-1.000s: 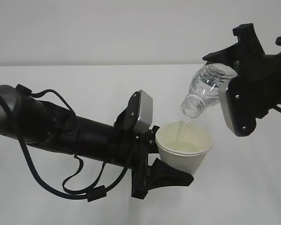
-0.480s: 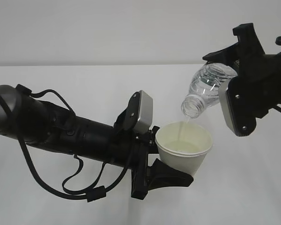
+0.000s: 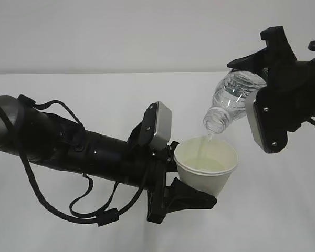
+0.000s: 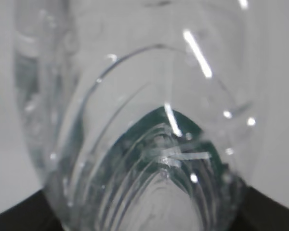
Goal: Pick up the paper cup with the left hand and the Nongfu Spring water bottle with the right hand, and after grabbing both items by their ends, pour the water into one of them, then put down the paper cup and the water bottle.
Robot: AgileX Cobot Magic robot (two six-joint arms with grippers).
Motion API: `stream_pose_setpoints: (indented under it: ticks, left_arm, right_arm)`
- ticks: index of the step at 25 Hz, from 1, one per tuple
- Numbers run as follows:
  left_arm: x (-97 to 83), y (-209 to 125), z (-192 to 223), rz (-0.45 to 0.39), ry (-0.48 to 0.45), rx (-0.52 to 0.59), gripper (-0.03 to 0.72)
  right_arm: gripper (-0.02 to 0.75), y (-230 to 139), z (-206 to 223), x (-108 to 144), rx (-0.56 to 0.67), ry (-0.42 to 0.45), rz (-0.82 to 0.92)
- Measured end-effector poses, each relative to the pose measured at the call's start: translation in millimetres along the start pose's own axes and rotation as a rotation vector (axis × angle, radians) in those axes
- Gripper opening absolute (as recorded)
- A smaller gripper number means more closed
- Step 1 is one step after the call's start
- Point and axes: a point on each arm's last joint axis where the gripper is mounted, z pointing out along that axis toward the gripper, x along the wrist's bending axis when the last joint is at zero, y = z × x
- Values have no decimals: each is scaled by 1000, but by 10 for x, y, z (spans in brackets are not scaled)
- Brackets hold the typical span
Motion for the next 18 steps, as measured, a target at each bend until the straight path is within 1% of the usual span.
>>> stream_pose_setpoints:
  ticks: [18]
  left_arm:
    - [0,0,0,0,0,0,445]
  right_arm:
    - [449,0,0,0,0,0,-1]
